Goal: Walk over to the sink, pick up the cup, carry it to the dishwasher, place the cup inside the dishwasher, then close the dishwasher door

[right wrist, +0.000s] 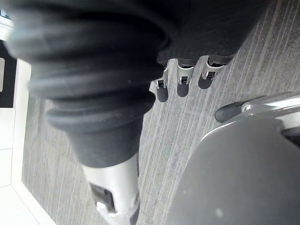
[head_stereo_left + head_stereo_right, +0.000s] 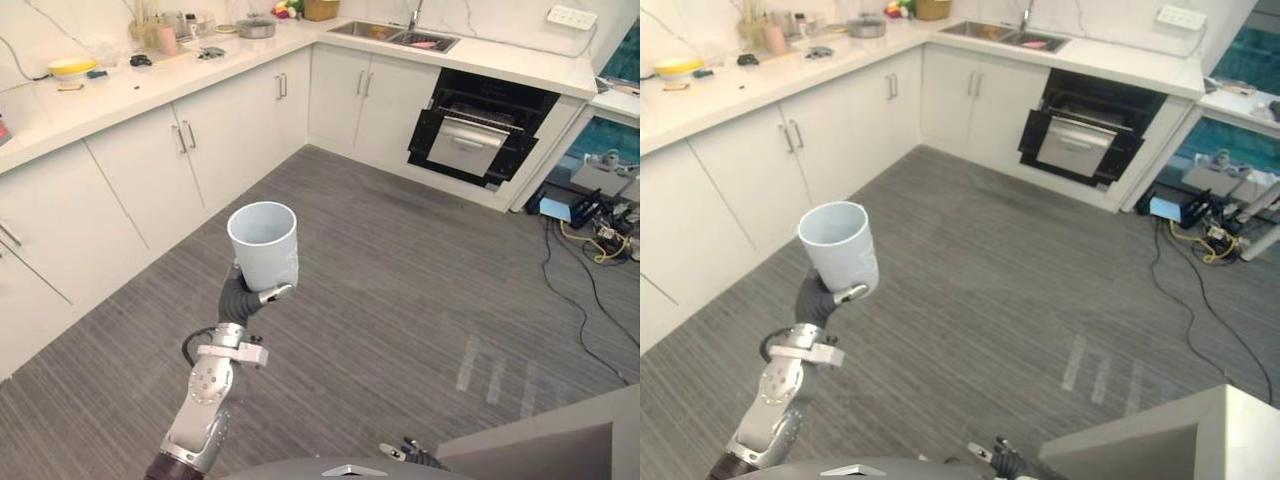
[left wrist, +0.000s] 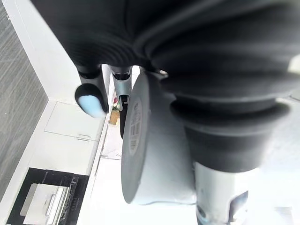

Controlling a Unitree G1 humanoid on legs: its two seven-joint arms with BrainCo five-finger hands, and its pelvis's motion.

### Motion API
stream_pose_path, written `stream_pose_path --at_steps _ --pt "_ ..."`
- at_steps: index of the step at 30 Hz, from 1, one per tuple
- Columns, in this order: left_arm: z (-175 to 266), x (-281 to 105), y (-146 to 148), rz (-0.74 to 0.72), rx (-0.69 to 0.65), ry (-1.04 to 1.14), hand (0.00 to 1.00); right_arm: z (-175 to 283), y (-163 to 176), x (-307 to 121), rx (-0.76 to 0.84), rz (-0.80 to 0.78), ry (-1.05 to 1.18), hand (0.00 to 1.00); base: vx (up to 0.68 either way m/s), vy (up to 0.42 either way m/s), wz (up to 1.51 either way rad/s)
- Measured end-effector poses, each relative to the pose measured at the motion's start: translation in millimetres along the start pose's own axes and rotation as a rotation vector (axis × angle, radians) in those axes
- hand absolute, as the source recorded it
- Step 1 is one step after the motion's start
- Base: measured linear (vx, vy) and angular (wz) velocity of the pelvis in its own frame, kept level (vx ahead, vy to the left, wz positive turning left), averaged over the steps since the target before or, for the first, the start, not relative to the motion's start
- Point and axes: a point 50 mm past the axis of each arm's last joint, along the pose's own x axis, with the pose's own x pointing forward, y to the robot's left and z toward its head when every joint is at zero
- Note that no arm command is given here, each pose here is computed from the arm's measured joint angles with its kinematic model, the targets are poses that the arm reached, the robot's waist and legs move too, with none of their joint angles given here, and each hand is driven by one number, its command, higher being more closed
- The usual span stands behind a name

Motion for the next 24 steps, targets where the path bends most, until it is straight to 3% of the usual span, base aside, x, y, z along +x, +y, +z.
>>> stream_pose_path --at_steps 5,14,24 --pt "9.7 3.6 14.5 0.073 -0.068 -0.052 1.00 -11.5 -4.3 -5.3 0.088 -0.005 0.013 0.00 0.00 -0.003 -0.01" --pt "15.1 -11.9 14.4 0.085 -0.135 -0.074 1.00 -27.0 -5.6 -11.5 0.198 -0.014 0.044 0.00 0.00 -0.019 -0.07" --pt "31.9 -21.6 24.4 0.133 -0.178 -0.181 1.00 -5.0 -23.3 -9.6 0.168 -0.048 -0.042 0.00 0.06 0.052 -0.19"
